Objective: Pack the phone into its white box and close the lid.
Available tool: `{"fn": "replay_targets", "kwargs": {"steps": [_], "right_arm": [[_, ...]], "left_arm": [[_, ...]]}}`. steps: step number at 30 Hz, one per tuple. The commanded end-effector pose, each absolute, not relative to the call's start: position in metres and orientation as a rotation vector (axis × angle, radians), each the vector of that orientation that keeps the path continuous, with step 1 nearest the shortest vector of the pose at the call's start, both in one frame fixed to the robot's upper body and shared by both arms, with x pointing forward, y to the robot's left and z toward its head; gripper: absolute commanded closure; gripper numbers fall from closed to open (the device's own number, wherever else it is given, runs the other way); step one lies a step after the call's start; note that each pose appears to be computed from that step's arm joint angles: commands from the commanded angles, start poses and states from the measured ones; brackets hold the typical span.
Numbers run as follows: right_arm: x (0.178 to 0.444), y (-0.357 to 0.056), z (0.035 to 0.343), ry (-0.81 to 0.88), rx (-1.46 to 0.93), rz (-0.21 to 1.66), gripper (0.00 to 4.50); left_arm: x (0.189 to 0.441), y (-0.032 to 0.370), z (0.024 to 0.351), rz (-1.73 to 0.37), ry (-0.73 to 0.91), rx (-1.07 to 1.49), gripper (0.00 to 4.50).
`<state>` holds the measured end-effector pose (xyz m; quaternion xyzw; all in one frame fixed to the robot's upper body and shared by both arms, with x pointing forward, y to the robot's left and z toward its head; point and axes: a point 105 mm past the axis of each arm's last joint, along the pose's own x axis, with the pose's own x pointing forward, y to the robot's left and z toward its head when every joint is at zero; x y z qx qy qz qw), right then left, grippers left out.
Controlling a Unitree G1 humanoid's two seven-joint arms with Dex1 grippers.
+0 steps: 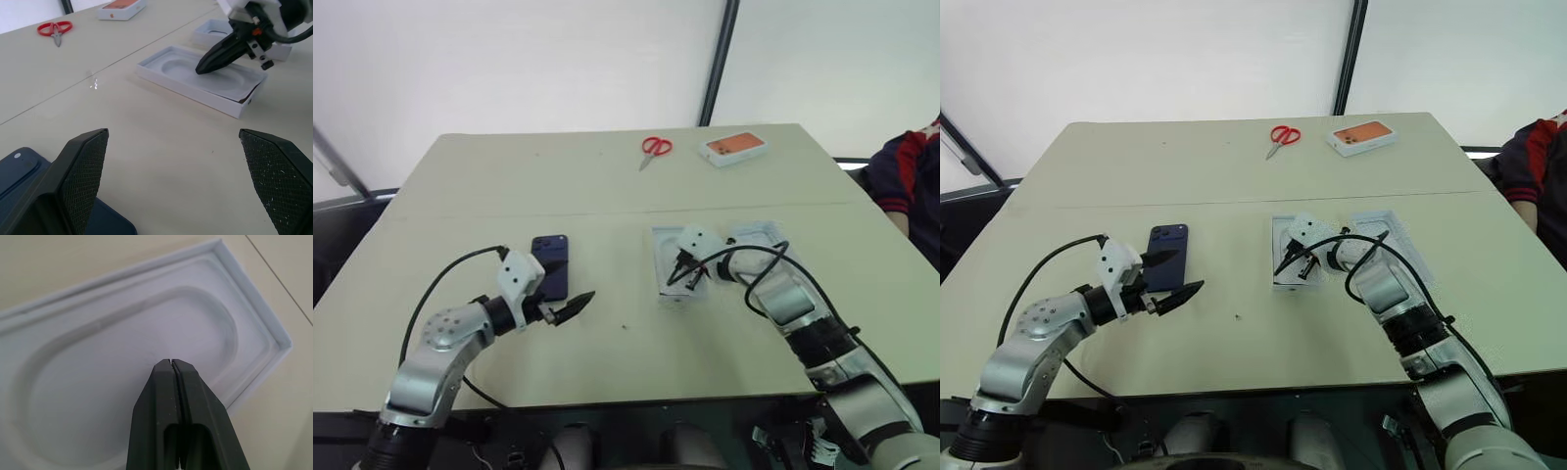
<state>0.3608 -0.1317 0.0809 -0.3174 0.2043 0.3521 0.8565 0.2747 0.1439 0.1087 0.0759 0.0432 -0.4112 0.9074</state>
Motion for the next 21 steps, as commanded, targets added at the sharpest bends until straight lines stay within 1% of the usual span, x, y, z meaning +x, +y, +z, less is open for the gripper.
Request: {"fn": "replay_targets", "kwargs": {"steps": [1, 5, 7, 13, 18, 21], "right_arm": [[0.346, -0.124, 0.112, 0.342, -0.645, 0.826, 4.47], [0.322, -0.124, 0.099, 0.403, -0.674, 0.917, 4.47], [0.318, -0.125, 0.091, 0.436, -0.683, 0.915, 4.47], [0.323, -0.13, 0.074, 0.498, -0.685, 0.85, 4.47], [0.322, -0.13, 0.068, 0.511, -0.717, 0.854, 4.47], [0.325, -0.129, 0.071, 0.49, -0.716, 0.842, 4.47]], "left_arm": [[0.276, 0.145, 0.119, -0.85, 0.05, 0.171, 0.0], [0.273, 0.143, 0.117, -0.867, 0.056, 0.168, 0.0], [0.272, 0.142, 0.116, -0.877, 0.06, 0.169, 0.0], [0.273, 0.141, 0.116, -0.884, 0.06, 0.171, 0.0], [0.273, 0.14, 0.115, -0.884, 0.06, 0.168, 0.0], [0.273, 0.14, 0.115, -0.884, 0.061, 0.166, 0.0]]}}
